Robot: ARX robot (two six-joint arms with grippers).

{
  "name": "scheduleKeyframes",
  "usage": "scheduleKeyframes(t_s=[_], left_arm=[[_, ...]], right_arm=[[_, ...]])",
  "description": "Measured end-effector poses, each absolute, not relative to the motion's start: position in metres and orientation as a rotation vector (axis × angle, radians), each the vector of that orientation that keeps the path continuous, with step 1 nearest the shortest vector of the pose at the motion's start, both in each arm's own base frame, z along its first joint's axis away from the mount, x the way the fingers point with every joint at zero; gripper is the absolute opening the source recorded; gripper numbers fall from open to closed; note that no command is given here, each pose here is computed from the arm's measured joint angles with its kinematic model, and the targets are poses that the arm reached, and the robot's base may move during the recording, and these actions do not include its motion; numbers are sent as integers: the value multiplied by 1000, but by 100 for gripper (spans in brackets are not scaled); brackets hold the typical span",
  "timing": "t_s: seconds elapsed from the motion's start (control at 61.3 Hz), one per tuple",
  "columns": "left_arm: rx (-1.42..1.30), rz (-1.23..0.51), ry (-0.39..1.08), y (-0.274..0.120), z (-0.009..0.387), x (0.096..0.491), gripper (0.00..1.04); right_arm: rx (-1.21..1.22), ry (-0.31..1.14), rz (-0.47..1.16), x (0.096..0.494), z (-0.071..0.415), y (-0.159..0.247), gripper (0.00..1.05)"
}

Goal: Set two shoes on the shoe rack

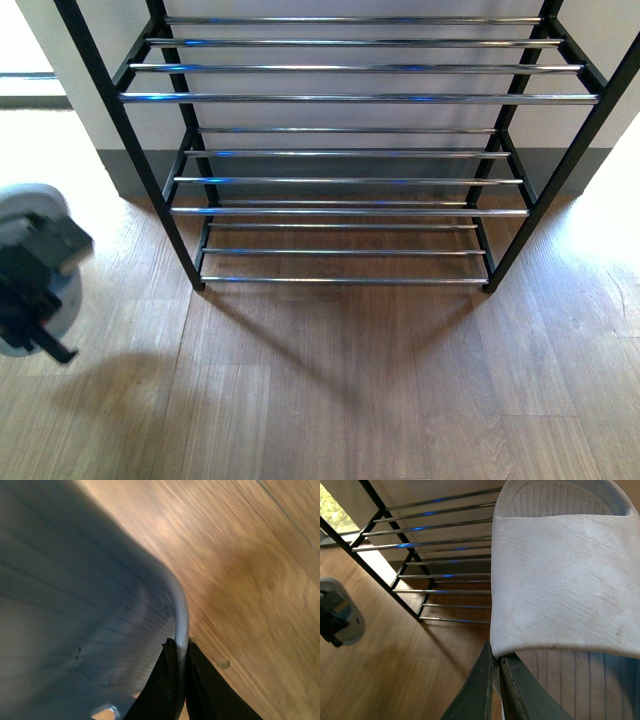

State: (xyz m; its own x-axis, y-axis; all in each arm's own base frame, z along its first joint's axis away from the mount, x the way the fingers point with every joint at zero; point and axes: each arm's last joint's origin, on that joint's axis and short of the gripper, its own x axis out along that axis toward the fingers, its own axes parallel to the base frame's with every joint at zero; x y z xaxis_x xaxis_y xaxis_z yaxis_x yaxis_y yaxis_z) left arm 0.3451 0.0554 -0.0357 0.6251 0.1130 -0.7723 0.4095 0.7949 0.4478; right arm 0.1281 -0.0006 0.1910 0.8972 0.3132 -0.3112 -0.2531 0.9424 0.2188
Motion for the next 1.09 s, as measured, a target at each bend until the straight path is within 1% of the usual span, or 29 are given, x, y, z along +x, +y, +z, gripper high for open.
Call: scheduleKeyframes(t_s=[0.016,0.065,0.261,0.342,0.424,0.456,0.571,0.652,0.831,0.945,1.092], left_arm=[[583,-128,872,56,-24,345,2],[454,-32,829,58,1,340,2],[40,254,685,61,68,304,2],[-275,373,544,62,111,274,2],[-577,407,343,64,149,239,2],[-689,389,256,62,162,223,2],[-940,332,117,56,179,174,2],[-1034,322,40,55,184,148,2],[-1067,311,-27,51,192,120,2],[-1045,316,-30,49,193,112,2],[-1033,314,-34,49,194,112,2]], right_arm=[[175,350,295,128,191,-1,1],[175,350,295,128,191,-1,1],[175,350,295,128,191,-1,1],[175,350,295,128,191,-1,1],[175,350,295,128,191,-1,1],[175,350,295,128,191,-1,1],[175,350,295,128,191,-1,1],[175,350,295,128,191,-1,1],[175,350,295,128,191,-1,1],[175,350,295,128,191,-1,1],[175,350,295,128,191,-1,1]])
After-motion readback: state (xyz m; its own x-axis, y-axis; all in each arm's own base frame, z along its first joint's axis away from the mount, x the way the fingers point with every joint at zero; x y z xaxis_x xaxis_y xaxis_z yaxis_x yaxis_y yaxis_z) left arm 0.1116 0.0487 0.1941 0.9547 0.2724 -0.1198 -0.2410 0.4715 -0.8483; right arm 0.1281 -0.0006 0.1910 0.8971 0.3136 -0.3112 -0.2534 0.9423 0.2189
